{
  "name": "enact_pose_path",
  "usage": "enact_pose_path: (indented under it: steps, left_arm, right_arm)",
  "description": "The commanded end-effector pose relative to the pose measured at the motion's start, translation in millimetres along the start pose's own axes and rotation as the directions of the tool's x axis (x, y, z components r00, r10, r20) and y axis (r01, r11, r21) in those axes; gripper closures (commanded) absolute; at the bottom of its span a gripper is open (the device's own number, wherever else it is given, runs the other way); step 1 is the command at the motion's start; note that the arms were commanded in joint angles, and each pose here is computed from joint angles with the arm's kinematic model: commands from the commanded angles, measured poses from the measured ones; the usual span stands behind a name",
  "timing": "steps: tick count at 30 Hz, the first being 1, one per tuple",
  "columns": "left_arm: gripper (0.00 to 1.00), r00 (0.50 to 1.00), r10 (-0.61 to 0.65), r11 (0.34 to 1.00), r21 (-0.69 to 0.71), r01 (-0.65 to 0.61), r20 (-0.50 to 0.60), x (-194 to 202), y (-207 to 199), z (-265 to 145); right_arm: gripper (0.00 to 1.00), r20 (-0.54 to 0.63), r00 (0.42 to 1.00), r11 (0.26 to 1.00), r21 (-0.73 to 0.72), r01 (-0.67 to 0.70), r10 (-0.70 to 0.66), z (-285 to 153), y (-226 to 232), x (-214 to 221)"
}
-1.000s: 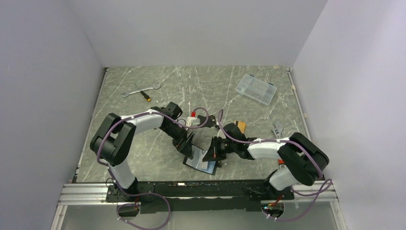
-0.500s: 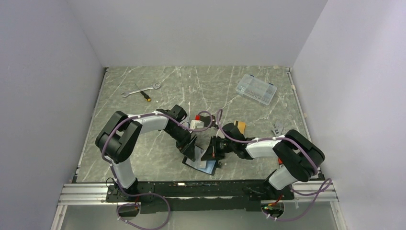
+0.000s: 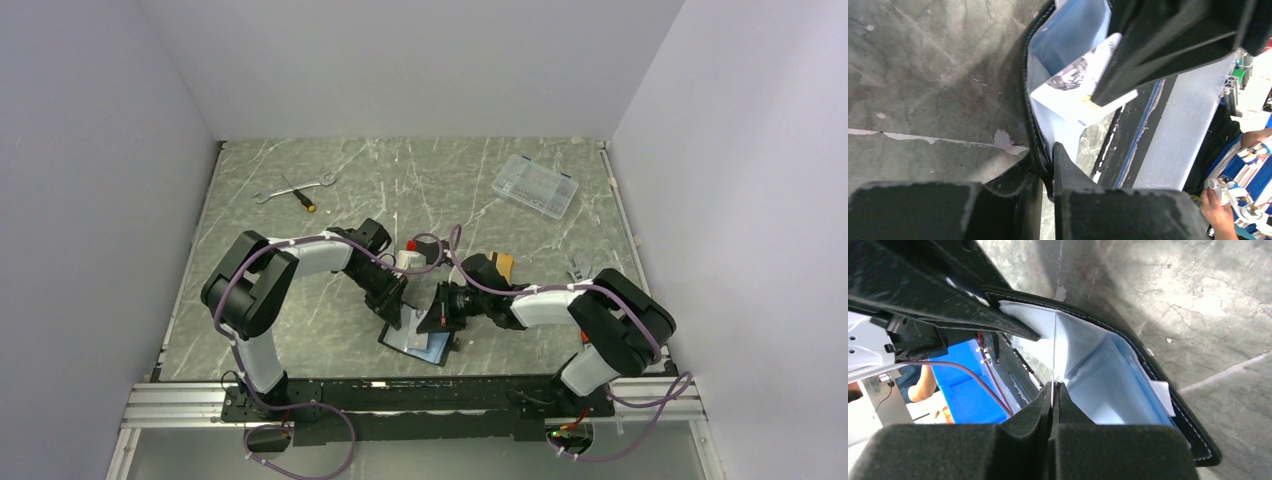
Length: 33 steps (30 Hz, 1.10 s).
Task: Put the credit cards into the card holder
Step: Open the card holder at the center of the board.
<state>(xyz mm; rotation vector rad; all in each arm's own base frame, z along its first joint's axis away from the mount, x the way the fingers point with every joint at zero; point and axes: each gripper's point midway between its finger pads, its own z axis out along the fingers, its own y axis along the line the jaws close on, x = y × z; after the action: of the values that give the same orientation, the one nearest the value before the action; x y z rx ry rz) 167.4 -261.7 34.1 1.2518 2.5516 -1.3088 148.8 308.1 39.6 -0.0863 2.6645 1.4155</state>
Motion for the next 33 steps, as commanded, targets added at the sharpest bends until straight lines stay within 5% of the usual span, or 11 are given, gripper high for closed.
enact_pose_path:
  steps: [1,5,19,33]
  left_arm:
    - [0.91,1.0,0.022,1.0,-0.015,-0.022,0.005,-11,1,-2]
    - [0.99,1.0,0.026,1.0,-0.016,-0.026,0.012,-12,-1,-6]
    - [1.0,1.0,-0.004,1.0,-0.031,0.005,0.027,-15,4,-17]
    - [1.0,1.0,-0.001,0.999,-0.035,0.001,0.021,-15,6,-16]
  right_arm:
    - [1.0,0.04,0.998,0.997,-0.047,0.058,-0.056,-10,20,-7]
    - [1.0,0.038,0.998,0.998,-0.038,0.053,-0.052,-24,14,4]
    - [1.0,0.011,0.999,0.999,0.001,-0.046,0.046,-58,-24,58]
    - [1.0,0.012,0.999,0.999,-0.012,-0.035,0.035,-47,-23,48]
